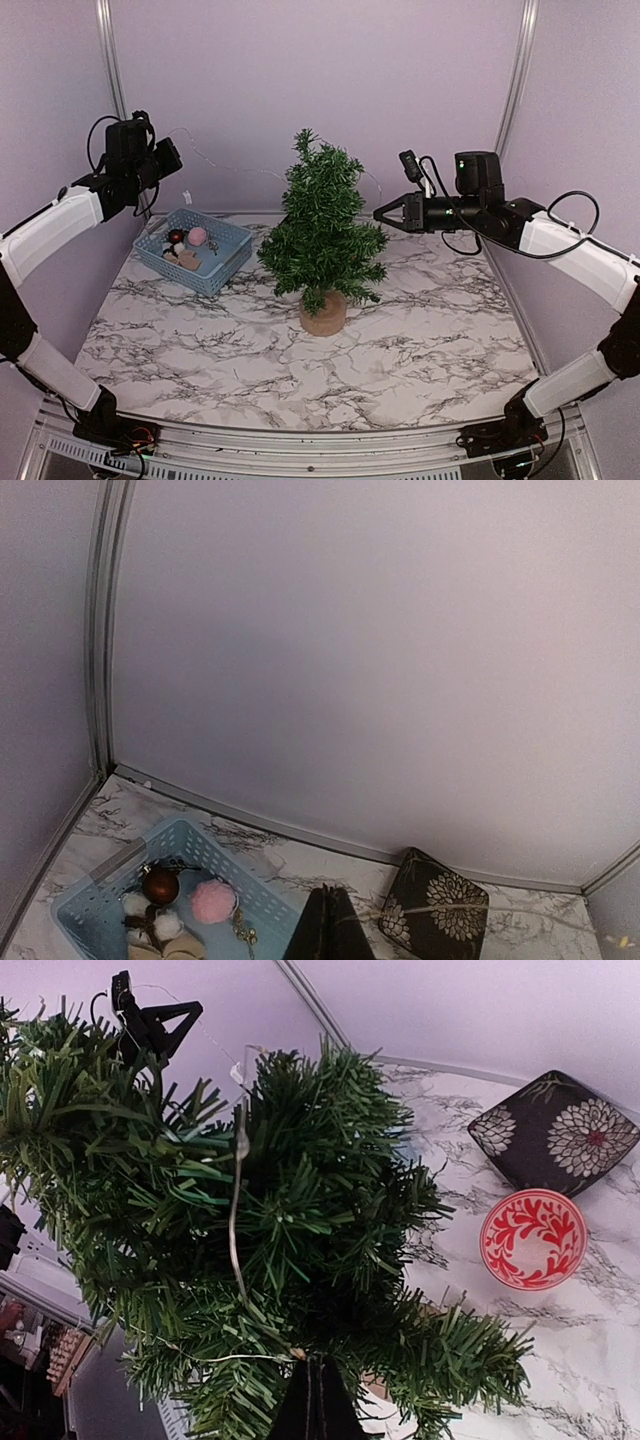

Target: Decorate the small christmas tree

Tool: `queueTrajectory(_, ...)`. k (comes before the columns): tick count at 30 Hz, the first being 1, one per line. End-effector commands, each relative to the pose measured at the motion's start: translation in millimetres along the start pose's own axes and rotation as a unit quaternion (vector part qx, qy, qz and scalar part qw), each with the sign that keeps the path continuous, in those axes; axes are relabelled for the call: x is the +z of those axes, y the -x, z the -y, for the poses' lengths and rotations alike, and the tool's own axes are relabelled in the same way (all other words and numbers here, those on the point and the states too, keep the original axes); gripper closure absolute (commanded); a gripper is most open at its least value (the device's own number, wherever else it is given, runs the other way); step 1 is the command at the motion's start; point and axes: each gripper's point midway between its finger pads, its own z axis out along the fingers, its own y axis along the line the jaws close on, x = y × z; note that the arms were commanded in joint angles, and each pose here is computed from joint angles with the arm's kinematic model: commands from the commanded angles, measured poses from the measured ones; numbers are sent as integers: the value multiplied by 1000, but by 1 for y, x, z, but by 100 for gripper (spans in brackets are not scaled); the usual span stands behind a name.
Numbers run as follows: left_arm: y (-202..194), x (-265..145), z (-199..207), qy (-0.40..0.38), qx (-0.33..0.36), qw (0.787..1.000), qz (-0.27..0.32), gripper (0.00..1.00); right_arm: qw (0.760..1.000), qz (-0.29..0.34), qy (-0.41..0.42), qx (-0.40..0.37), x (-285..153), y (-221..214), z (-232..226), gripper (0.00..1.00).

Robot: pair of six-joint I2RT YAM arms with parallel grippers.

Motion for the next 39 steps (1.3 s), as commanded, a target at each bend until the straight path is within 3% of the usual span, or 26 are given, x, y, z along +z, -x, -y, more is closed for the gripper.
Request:
queueTrajectory(1,24,-17,-1,-6,-3,999,36,100,999,17,25,-17,-3,12,-20,100)
queueTrajectory(10,13,-30,-7,-17,1,999,36,100,1000,-7,27,-5,24,-4,-24,100)
queueTrajectory(21,-9,-48,-26,-1,28,999,21,100,1000,8,19,3,29,2,-22,100)
queueTrajectory(26,-18,-53,-15,-40,47,998,3,100,1000,14,15,-9,23,7,-26,82)
queueTrajectory(39,-34,-63,-6,-87,65,994,-15,100,997,44,0,-59,-10,13,-36,46)
